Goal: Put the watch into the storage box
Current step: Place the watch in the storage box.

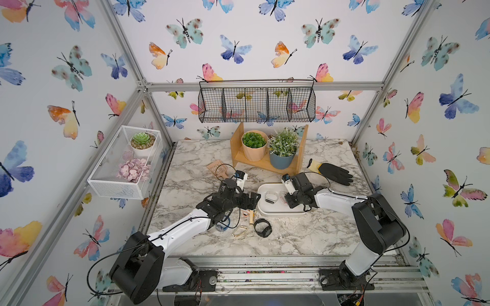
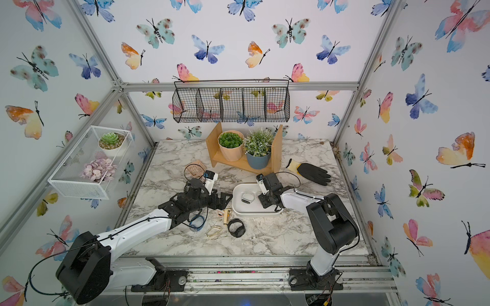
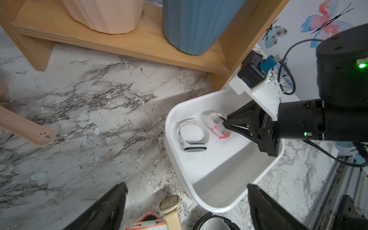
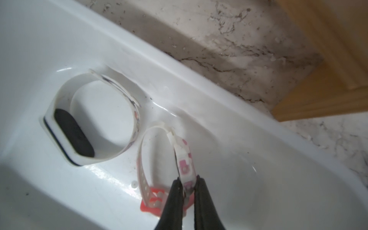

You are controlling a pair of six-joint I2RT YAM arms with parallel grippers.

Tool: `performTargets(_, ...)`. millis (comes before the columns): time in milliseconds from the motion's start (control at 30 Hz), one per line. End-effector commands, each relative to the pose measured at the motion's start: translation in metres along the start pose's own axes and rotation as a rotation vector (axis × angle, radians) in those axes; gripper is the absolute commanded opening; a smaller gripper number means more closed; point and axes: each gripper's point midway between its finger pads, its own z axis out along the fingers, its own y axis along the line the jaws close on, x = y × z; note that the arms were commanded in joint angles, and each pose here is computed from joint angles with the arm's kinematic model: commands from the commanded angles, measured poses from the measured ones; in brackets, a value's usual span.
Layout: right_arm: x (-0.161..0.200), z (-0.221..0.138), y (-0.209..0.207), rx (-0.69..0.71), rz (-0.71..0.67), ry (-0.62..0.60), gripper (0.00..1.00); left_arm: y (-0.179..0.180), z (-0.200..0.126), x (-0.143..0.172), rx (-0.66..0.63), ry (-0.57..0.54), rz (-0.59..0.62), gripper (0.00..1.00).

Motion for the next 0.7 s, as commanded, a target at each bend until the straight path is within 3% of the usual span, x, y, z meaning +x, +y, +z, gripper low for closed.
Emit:
performTargets(0, -0.01, 0.003, -0.004, 0.01, 0.016, -0.016, 0.07, 0.012, -0.005, -0.007, -0.084, -0.011, 0.018, 0.98)
performTargets(233, -0.01, 0.007, -0.002, -0.002, 0.016, -0.007, 0.14, 0.017, -0.003, -0.002, -0.109, 0.006, 0.011, 0.98)
performTargets(467, -0.02, -0.002, 0.0, -0.017, 0.021, -0.044, 0.33, 0.026, -0.009, -0.003, -0.165, 0.012, 0.002, 0.98)
performTargets(667, -0.035, -0.018, 0.001, -0.024, 0.017, -0.08, 0.39, 0.048, -0.026, -0.002, -0.301, 0.031, -0.025, 0.98)
